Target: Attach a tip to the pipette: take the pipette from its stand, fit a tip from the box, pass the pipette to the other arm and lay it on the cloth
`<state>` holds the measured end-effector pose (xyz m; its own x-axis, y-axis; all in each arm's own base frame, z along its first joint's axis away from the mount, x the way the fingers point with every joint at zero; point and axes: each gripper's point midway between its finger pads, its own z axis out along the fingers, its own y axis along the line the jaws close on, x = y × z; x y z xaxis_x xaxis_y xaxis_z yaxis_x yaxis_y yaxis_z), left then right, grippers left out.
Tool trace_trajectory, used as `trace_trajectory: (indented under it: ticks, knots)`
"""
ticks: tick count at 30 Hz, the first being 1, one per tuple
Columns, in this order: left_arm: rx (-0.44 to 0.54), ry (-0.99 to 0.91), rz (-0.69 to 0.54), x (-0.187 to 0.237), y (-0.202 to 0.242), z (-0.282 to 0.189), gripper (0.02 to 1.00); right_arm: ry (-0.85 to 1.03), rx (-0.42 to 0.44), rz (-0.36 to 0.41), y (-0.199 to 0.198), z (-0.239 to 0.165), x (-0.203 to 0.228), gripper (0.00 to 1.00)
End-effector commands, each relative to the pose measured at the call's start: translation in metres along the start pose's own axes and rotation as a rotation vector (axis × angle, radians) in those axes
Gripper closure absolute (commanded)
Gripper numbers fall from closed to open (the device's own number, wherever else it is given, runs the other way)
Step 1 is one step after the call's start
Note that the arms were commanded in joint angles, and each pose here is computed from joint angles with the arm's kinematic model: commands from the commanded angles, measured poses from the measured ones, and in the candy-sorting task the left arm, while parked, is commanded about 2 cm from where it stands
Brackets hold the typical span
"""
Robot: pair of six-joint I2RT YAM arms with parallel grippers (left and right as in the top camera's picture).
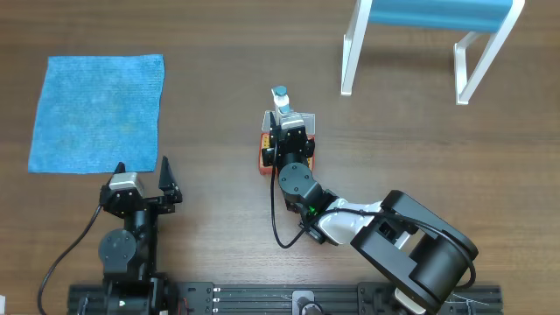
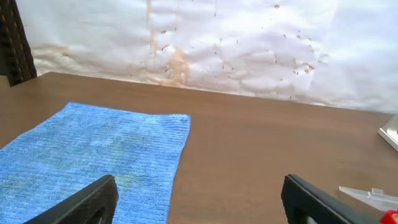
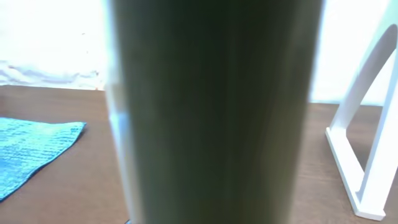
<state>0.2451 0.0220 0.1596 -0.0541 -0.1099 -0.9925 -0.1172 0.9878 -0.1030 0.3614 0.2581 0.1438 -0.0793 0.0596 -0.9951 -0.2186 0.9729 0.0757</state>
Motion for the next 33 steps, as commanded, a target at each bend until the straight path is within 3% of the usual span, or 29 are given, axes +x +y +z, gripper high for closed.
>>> trace_trajectory:
  ticks: [1, 20, 33]
  knots:
    - [-0.012, 0.001, 0.012, 0.001, 0.003, 0.000, 0.167, 0.002, -0.026, 0.030, 0.004, -0.003, 0.001, 0.928]
    - [-0.012, 0.001, 0.012, 0.001, 0.003, 0.000, 0.165, 0.091, 0.012, -0.023, -0.006, 0.005, 0.081, 0.925]
    - [-0.013, 0.001, 0.012, 0.001, 0.003, 0.000, 0.165, 0.106, 0.038, -0.038, -0.017, 0.009, 0.088, 0.928]
